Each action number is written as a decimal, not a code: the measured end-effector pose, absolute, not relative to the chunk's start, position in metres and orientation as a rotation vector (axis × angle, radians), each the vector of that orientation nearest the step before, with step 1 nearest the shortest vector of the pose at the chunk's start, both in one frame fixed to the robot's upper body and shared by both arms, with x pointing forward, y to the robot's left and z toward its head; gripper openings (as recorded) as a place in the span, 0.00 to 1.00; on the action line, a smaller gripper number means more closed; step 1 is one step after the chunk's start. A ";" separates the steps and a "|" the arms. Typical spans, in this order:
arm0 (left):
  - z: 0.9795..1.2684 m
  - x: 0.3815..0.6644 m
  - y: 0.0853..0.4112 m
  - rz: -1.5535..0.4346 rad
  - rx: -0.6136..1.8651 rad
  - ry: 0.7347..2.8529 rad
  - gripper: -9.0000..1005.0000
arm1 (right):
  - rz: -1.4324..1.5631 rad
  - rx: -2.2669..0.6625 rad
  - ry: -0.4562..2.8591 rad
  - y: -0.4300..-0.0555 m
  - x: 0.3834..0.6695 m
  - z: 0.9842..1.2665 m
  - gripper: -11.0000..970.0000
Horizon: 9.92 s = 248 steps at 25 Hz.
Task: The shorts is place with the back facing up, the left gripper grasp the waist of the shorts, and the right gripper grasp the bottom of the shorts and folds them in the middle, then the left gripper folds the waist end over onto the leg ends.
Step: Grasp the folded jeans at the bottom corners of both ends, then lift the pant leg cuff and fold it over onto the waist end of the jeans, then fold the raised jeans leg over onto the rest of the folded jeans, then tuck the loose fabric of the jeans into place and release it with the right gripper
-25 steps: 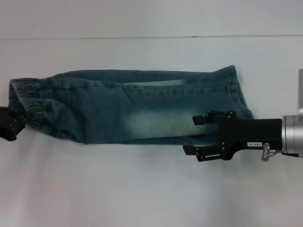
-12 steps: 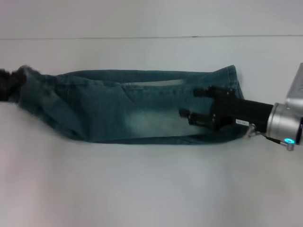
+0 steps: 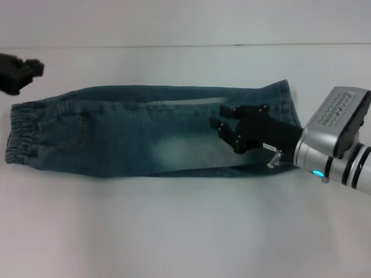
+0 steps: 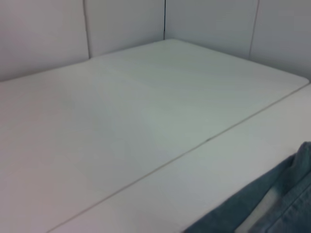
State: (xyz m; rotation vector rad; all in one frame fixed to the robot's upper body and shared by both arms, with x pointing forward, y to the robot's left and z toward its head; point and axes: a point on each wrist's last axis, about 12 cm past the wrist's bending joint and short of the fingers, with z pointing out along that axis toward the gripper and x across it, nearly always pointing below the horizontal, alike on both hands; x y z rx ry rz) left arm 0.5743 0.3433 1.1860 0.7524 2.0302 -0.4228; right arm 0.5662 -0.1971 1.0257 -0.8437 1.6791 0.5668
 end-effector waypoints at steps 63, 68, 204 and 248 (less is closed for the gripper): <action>1.076 0.529 0.368 -0.286 0.659 2.253 0.57 | 1.019 -1.328 1.800 -0.216 0.544 1.109 0.62; 1.074 0.530 0.364 -0.300 0.704 2.259 0.43 | 1.013 -1.321 1.808 -0.216 0.544 1.107 0.62; 1.232 0.613 0.114 -0.611 1.281 1.853 0.06 | 0.592 -0.729 1.760 -0.279 0.521 1.033 0.03; 1.155 0.569 0.171 -0.904 1.004 1.694 0.89 | 0.815 -1.001 1.773 -0.311 0.515 1.116 0.06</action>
